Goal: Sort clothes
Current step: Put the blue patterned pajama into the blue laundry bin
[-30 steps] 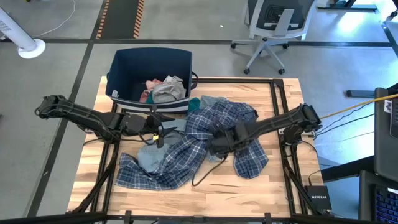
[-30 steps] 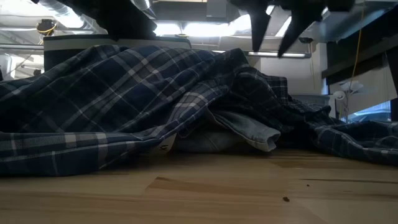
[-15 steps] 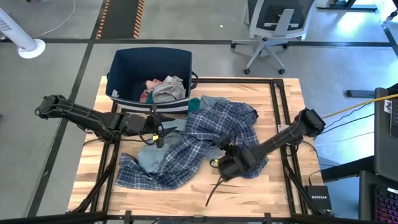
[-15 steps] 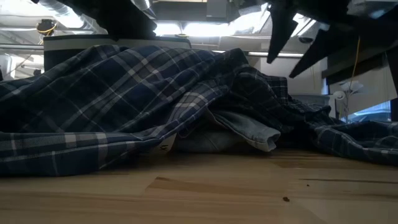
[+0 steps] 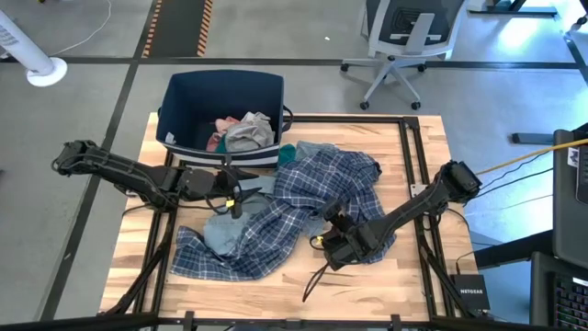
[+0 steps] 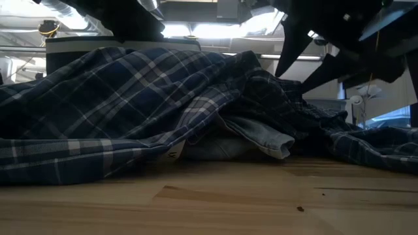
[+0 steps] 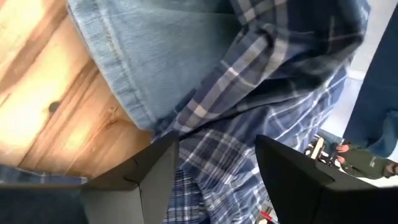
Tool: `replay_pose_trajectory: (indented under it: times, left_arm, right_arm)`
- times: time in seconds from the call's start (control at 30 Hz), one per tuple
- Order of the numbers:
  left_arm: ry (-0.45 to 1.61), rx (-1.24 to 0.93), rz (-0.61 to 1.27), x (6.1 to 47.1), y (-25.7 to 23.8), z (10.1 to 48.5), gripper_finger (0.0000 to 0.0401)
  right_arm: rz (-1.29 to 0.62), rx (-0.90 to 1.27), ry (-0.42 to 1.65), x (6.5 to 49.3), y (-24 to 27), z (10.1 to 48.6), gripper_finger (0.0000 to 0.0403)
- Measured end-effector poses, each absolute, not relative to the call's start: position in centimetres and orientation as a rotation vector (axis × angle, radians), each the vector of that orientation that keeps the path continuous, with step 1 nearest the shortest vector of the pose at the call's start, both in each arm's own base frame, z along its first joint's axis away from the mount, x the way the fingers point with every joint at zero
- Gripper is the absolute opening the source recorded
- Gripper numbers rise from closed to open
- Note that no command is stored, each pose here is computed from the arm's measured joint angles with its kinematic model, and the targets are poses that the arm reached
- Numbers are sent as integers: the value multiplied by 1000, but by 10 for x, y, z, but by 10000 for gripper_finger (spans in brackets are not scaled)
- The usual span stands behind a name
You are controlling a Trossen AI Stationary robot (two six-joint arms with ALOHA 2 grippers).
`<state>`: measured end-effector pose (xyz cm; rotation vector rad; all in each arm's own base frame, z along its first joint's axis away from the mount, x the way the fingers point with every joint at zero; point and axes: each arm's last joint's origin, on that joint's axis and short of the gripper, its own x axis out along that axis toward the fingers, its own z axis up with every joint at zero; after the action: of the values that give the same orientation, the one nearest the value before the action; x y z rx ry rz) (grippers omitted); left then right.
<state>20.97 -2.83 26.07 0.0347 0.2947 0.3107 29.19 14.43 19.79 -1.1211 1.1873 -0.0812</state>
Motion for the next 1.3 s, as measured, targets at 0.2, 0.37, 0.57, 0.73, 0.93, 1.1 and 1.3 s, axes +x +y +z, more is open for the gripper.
replay_pose_trajectory:
  times: [0.2, 0.37, 0.57, 0.73, 0.93, 1.1, 1.3]
  left_arm:
    - [295, 35, 311, 210, -28, 261, 169]
    - [294, 35, 311, 210, -28, 261, 169]
    - [295, 35, 311, 210, -28, 261, 169]
    - [294, 35, 311, 210, -28, 261, 169]
    - [294, 35, 311, 210, -28, 261, 169]
    - [294, 35, 311, 210, -28, 261, 169]
    - [294, 35, 311, 210, -28, 261, 169]
  right_arm:
    - [-118, -1137, 1165, 291, 143, 192, 231]
    - [-157, -1127, 1120, 293, 142, 186, 231]
    - [-174, -1113, 1122, 294, 131, 172, 231]
    - [-207, -1095, 1132, 297, 116, 162, 231]
    - [-272, -1118, 1122, 304, 104, 163, 231]
    - [-279, -1163, 1125, 305, 102, 164, 231]
    - [-247, -1166, 1067, 314, 104, 166, 231]
